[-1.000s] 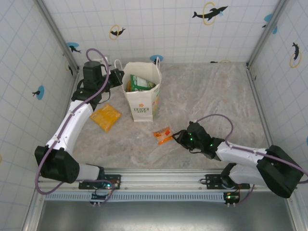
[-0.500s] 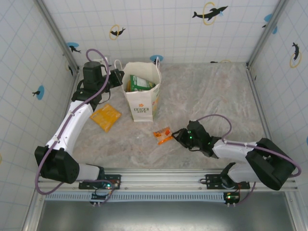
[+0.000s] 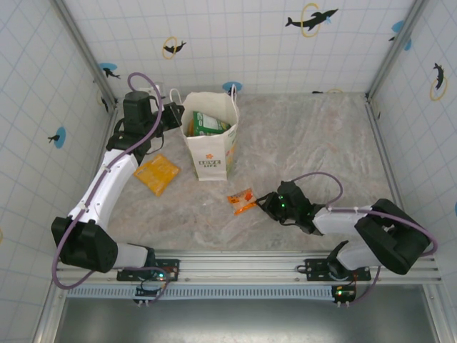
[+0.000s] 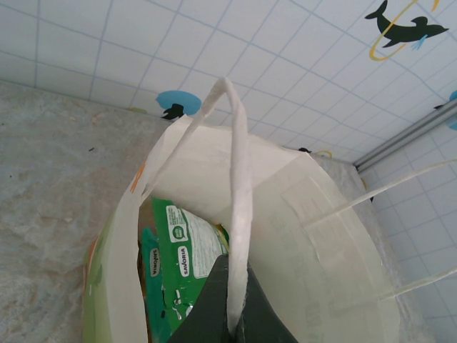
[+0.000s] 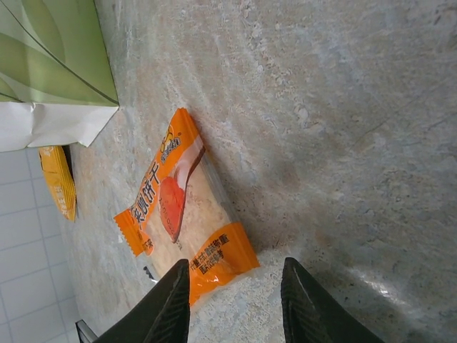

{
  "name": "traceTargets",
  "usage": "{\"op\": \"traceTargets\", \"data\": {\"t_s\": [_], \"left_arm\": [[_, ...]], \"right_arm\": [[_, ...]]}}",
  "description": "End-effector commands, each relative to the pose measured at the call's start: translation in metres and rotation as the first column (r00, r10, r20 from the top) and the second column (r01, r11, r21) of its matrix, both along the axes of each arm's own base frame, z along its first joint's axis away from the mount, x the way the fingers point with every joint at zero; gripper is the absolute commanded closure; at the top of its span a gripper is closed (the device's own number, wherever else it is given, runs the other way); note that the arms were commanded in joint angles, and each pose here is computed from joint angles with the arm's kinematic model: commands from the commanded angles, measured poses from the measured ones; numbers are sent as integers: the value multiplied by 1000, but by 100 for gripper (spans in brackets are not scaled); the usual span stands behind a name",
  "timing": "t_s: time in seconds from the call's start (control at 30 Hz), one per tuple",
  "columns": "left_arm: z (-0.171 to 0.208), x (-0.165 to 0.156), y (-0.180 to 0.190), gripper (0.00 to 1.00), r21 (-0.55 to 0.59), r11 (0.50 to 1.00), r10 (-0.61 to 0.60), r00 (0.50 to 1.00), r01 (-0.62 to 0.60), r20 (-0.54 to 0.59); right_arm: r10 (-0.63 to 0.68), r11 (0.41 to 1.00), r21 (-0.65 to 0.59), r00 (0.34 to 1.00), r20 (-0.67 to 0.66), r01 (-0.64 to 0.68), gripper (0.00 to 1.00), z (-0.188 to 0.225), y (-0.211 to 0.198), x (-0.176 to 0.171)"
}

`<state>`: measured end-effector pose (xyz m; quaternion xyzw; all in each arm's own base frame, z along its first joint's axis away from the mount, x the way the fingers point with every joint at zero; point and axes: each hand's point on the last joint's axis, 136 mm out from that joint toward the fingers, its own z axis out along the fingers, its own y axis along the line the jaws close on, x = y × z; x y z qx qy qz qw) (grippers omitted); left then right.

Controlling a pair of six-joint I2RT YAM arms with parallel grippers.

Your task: Place the snacks into the paper bag

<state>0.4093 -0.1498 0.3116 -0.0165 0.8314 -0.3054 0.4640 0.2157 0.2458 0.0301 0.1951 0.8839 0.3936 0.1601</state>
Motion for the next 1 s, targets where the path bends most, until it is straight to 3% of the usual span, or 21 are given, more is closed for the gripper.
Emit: {"op": "traceTargets", "data": {"t_s": [0.0,0.63,0.83,0.97], "left_arm": [[14,-4,0,100,-21,1000,-7,999,7,41],[11,-2,2,100,-11,1000,1,999,-1,32],[9,-1,2,100,-10,1000,1,1000,0,28],[11,0,2,100,-6,1000,3,1000,-3,31]], "right_arm": [[-17,1000,17,1000,9,17,64,-2,-1,4],[-18,999,32,1000,-8,19,70,-15,5,10],[-16,999,38,1000,-7,16,89,-17,5,9],[-19,998,68,999,36,16,95,-4,6,12]]}}
